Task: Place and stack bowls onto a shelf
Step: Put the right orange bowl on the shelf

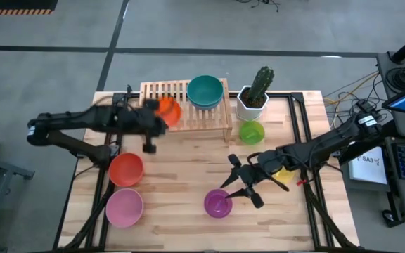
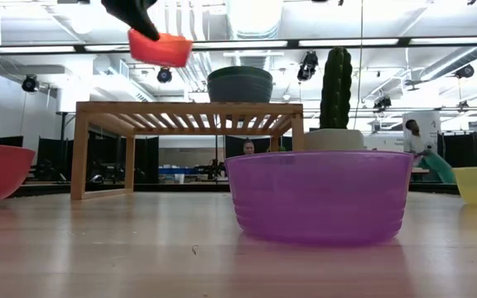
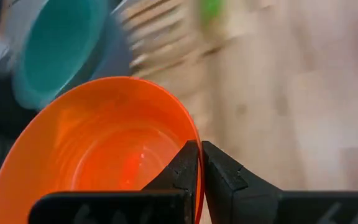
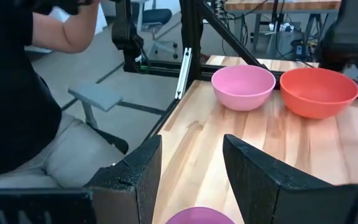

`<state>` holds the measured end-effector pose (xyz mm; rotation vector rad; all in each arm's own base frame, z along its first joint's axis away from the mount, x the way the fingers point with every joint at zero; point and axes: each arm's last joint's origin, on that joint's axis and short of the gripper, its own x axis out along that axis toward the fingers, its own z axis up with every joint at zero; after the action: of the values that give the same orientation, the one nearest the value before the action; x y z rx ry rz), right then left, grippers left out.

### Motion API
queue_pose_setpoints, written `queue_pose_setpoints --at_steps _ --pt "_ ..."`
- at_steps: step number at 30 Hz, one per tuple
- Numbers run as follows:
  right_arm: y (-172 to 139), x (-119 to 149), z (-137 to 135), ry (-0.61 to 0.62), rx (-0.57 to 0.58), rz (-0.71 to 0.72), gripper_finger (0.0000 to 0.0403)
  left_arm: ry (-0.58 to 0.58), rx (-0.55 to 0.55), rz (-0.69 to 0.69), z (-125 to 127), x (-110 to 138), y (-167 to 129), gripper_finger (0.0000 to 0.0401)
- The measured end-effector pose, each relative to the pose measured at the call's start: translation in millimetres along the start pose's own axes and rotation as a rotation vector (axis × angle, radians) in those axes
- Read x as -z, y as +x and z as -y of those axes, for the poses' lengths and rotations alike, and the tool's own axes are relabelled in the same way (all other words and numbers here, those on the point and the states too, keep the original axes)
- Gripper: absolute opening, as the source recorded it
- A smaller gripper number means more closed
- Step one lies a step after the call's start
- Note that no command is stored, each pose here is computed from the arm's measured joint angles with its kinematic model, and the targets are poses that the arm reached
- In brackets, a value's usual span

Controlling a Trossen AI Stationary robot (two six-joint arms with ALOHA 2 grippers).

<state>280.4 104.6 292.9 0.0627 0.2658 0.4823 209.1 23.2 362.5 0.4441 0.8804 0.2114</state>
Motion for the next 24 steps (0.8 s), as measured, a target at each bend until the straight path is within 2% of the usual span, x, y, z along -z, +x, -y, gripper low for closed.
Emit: queue_pose_setpoints --at_steps 4,10,15,24 --pt "2.3 13.3 1.5 0.027 -0.003 0.02 0.0162 -0.156 -0.084 -0.033 -31.0 29.7 5.1 0.0" --pt "2.1 17.1 1.8 0.028 -0.005 0.042 0.0162 -0.329 -0.088 0.008 -64.3 62.9 33.3 0.0" --pt "2.2 16.2 1.9 0.028 -0.005 0.047 0.0162 -0.381 -0.118 -0.011 -78.8 72.0 52.0 0.0" --pt "2.2 16.0 1.8 0.025 -0.005 0.047 0.0162 -0.458 -0.085 -0.066 -82.0 73.1 79.1 0.0"
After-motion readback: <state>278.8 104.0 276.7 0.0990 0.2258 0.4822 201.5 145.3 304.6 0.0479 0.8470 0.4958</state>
